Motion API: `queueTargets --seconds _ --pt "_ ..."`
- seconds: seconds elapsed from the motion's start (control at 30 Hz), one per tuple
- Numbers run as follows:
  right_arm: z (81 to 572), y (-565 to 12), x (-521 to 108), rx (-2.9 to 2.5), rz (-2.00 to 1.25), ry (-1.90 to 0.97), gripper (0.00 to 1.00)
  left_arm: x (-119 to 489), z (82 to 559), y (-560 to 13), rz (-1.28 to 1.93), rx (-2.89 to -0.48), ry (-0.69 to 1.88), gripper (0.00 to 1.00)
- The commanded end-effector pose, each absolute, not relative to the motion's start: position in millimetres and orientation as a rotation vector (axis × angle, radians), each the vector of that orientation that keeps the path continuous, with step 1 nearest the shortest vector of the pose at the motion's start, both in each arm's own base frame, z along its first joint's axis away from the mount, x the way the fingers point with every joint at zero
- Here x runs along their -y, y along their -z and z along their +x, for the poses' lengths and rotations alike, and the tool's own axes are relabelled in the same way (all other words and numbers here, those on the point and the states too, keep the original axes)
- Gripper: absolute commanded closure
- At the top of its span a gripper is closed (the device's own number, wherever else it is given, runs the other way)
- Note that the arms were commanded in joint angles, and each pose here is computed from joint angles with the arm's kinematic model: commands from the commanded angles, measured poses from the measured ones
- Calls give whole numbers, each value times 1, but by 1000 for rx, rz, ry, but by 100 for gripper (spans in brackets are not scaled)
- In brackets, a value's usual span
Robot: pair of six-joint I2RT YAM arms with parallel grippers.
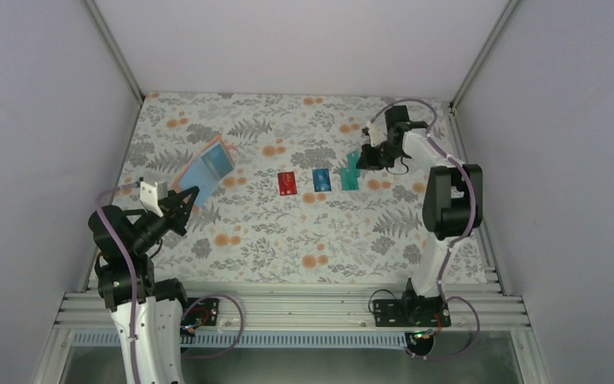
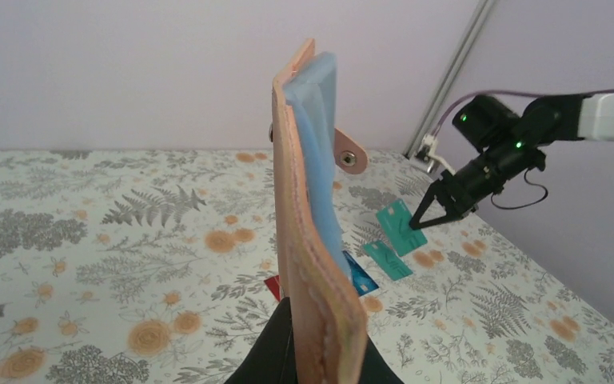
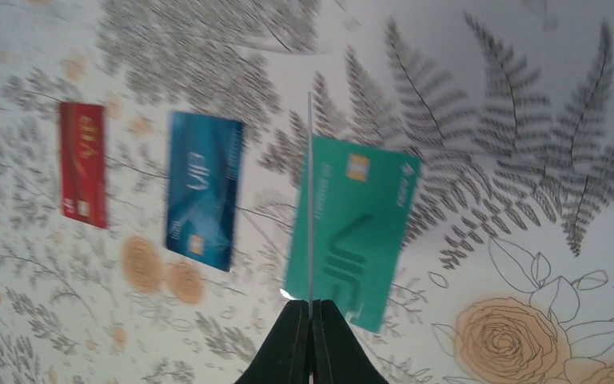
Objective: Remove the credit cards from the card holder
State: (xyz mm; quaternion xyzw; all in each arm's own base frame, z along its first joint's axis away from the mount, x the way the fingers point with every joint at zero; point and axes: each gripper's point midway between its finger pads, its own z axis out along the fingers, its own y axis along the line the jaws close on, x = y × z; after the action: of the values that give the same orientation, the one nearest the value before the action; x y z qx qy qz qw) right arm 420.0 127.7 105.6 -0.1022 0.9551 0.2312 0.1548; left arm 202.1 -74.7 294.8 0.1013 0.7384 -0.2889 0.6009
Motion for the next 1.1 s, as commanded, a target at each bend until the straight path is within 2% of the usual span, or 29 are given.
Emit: queueTargets --seconds 0.0,0.23,0.63,1.07 --pt "409 -74 -118 -2834 -275 -788 96 73 203 -294 219 -1707 671 98" --pt "412 -45 -107 -2882 -253 -872 96 73 203 -293 218 -1706 677 98" --pt "408 -4 -71 -3054 -195 -561 96 73 205 -292 217 -1707 684 98" --pt "411 16 -65 -3080 -200 -506 96 74 206 -294 222 -1705 690 98"
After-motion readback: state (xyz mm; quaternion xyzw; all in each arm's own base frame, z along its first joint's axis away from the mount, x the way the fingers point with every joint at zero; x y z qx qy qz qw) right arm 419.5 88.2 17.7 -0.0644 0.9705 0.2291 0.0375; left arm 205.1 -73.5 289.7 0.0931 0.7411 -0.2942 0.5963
